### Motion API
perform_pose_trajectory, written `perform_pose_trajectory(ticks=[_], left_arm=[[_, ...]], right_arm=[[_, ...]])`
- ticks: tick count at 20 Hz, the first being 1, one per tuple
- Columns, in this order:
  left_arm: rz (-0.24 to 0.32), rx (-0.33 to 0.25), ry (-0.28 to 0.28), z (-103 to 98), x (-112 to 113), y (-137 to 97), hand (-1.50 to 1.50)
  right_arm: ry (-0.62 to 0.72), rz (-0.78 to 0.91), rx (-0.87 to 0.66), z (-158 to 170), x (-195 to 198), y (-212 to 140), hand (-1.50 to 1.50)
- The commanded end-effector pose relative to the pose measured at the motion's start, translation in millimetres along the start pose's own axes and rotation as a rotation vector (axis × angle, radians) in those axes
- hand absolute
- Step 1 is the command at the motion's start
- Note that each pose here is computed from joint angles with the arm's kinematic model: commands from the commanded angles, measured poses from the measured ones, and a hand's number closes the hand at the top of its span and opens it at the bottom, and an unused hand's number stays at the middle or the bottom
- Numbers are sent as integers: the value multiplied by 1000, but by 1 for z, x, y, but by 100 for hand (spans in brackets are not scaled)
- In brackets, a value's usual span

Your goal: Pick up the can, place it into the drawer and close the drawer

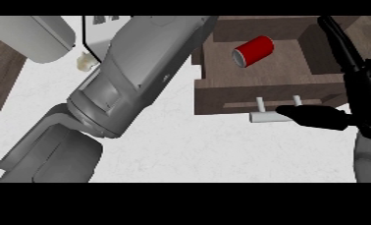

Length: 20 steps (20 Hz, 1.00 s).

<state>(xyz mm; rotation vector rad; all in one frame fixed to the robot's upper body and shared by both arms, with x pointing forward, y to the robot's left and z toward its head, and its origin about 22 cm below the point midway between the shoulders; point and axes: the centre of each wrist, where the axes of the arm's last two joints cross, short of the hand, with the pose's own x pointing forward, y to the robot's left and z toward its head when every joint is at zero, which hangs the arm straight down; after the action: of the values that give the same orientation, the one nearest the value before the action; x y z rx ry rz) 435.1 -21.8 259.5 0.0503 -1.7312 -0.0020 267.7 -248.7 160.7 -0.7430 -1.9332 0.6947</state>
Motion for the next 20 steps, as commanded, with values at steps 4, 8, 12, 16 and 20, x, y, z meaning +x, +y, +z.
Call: perform_pose_trajectory(ticks=[4,8,12,16,20], left_arm=[[-28,-7,0,0,8,-3,-150],[-8,-26,14,-5,-5,10,-150],[9,8,24,-10,-8,24,-150],[1,43,14,-18,3,40,-150],[-6,29,17,-20,16,49,-150]], right_arm=[[3,191,76,-31,-8,59,-150],[12,292,113,-38,-30,86,-150],[-3,311,111,-42,-48,111,-150],[-14,348,87,-63,-40,144,-150],[47,391,37,-79,-68,140,-150]])
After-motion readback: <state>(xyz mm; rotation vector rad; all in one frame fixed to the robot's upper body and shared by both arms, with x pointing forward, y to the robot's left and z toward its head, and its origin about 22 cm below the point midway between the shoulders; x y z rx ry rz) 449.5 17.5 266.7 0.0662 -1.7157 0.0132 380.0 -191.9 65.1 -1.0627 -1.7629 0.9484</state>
